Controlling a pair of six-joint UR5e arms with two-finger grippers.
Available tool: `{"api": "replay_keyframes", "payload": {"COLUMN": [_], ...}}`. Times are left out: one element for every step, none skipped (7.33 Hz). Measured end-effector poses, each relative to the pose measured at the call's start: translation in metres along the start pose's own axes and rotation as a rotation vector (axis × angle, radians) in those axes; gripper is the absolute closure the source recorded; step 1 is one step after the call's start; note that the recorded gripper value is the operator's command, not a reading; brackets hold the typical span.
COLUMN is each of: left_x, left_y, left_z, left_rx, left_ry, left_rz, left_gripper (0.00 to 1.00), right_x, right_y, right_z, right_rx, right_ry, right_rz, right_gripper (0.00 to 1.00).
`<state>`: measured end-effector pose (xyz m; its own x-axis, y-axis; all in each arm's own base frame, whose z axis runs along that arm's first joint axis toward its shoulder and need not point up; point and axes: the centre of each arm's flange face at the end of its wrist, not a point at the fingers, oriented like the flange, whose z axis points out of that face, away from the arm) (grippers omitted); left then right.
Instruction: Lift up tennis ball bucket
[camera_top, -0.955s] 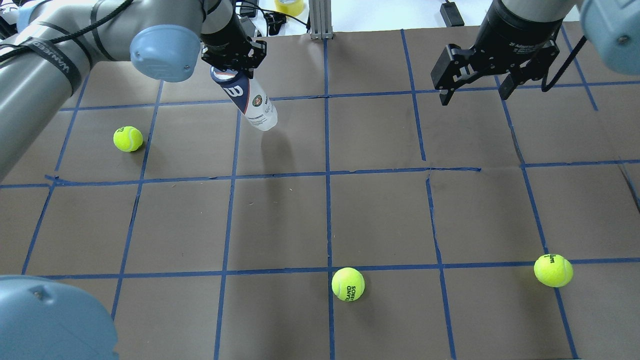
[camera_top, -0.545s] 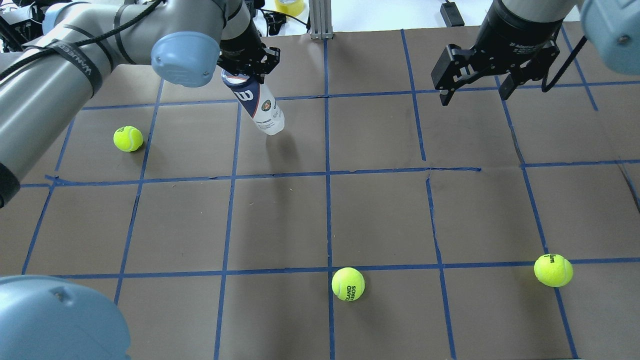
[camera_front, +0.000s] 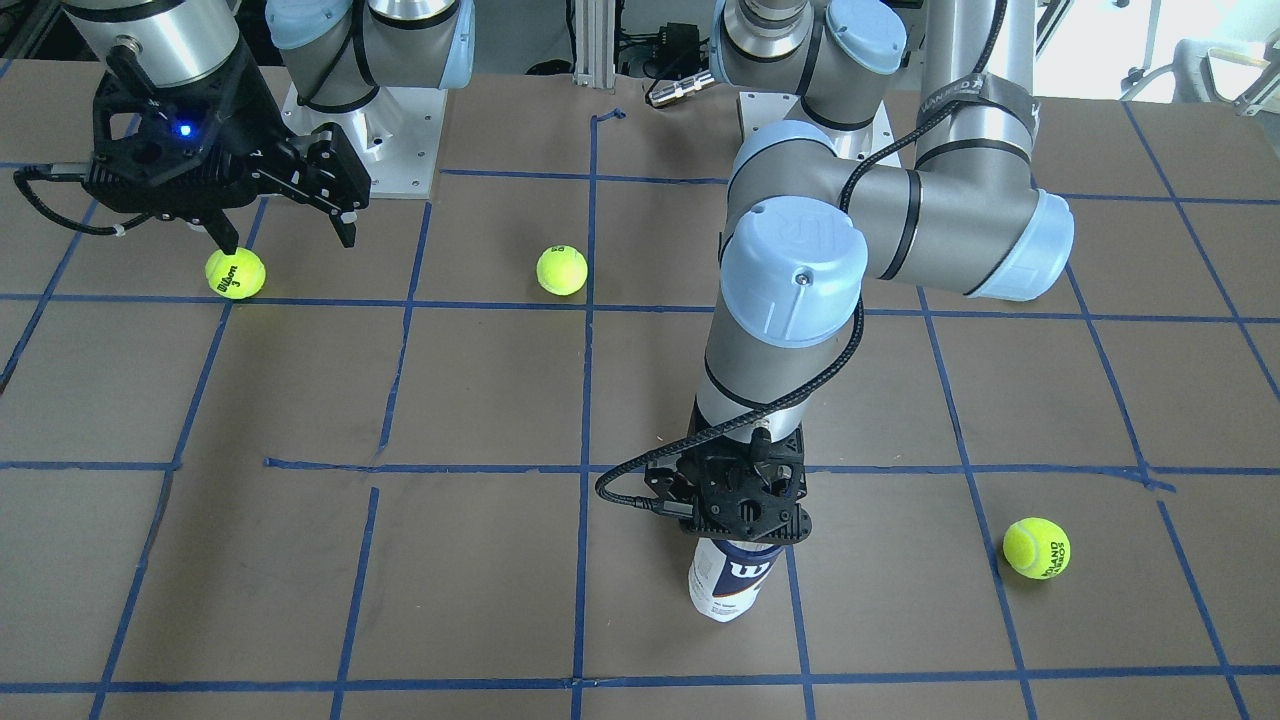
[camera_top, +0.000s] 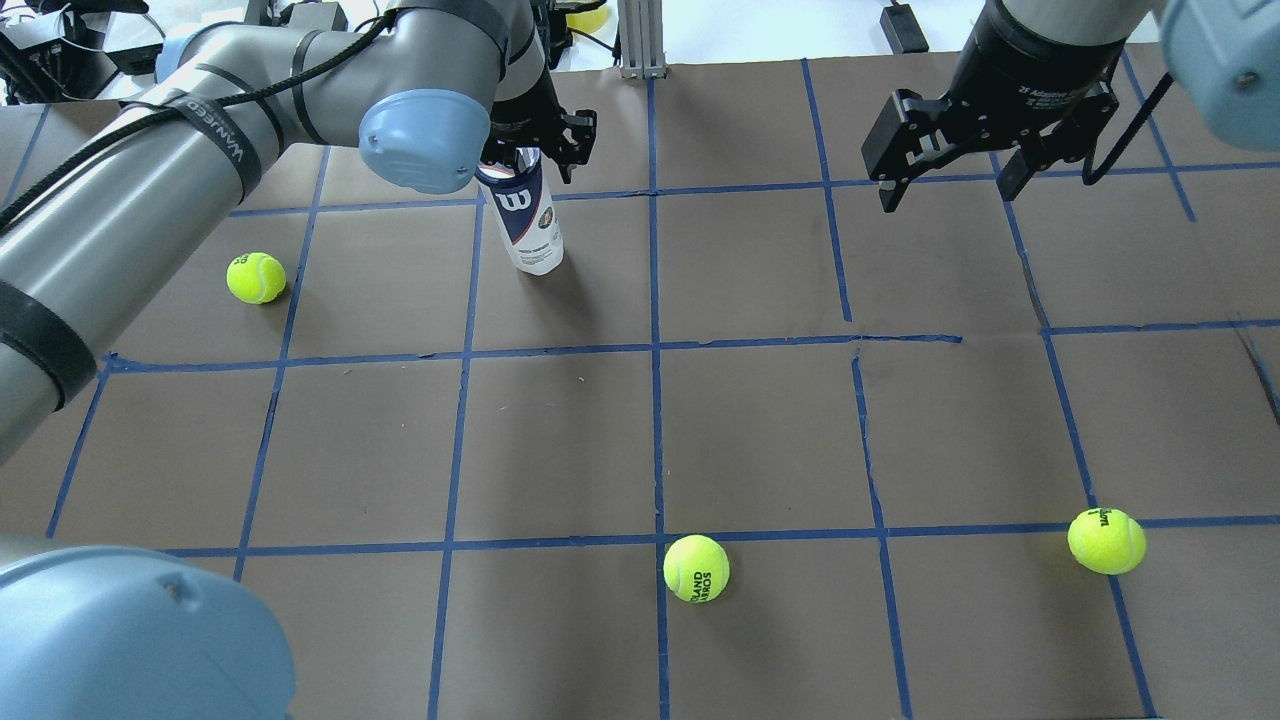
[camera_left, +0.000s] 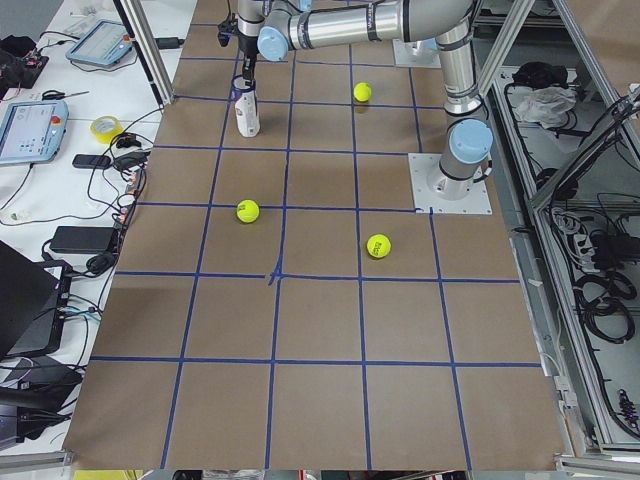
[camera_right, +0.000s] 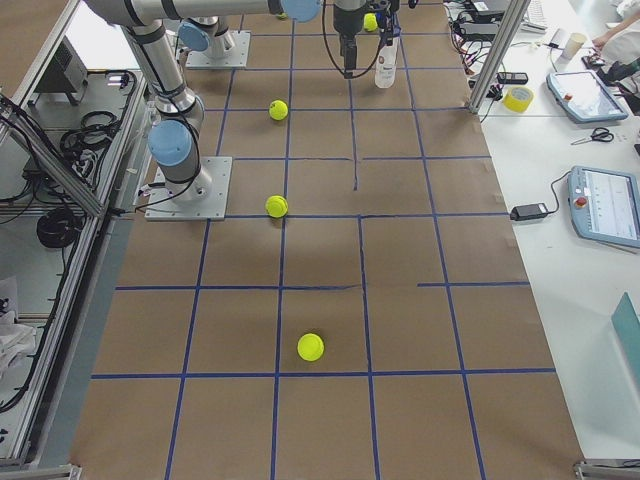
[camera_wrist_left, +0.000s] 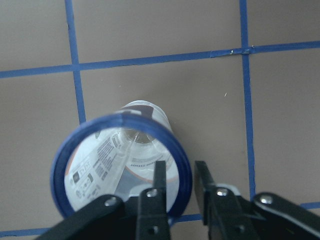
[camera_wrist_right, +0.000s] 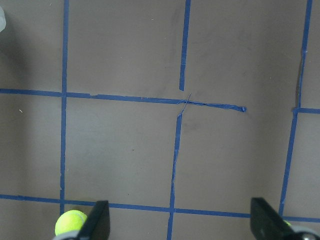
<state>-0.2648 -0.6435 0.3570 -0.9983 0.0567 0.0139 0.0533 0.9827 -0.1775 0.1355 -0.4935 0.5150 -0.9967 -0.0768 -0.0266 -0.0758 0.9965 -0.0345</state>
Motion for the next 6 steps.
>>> {"api": "replay_keyframes", "payload": {"left_x": [0.003, 0.004, 0.004, 0.001, -0.010, -0.032], "left_y": [0.001, 0.001, 0.001, 0.000, 0.000, 0.001], "left_z": [-0.005, -0.016, -0.034, -0.058, -0.085, -0.108], "left_rx": [0.005, 0.009, 0.006, -0.003, -0.016, -0.028], "left_ry": [0.002, 0.006, 0.008, 0.007, 0.005, 0.002], "left_rz": [0.001, 0.006, 0.013, 0.017, 0.022, 0.023], "left_gripper": [0.00, 0.00, 0.00, 0.00, 0.00, 0.00], "right_x": [0.000, 0.000, 0.000, 0.000, 0.000, 0.000], "right_y": [0.000, 0.000, 0.000, 0.000, 0.000, 0.000], "right_z": [0.000, 0.000, 0.000, 0.000, 0.000, 0.000], "right_rx": [0.000, -0.001, 0.000, 0.000, -0.001, -0.001], "right_ry": [0.000, 0.000, 0.000, 0.000, 0.000, 0.000], "right_rz": [0.000, 0.000, 0.000, 0.000, 0.000, 0.000], "right_gripper": [0.00, 0.00, 0.00, 0.00, 0.00, 0.00]}}
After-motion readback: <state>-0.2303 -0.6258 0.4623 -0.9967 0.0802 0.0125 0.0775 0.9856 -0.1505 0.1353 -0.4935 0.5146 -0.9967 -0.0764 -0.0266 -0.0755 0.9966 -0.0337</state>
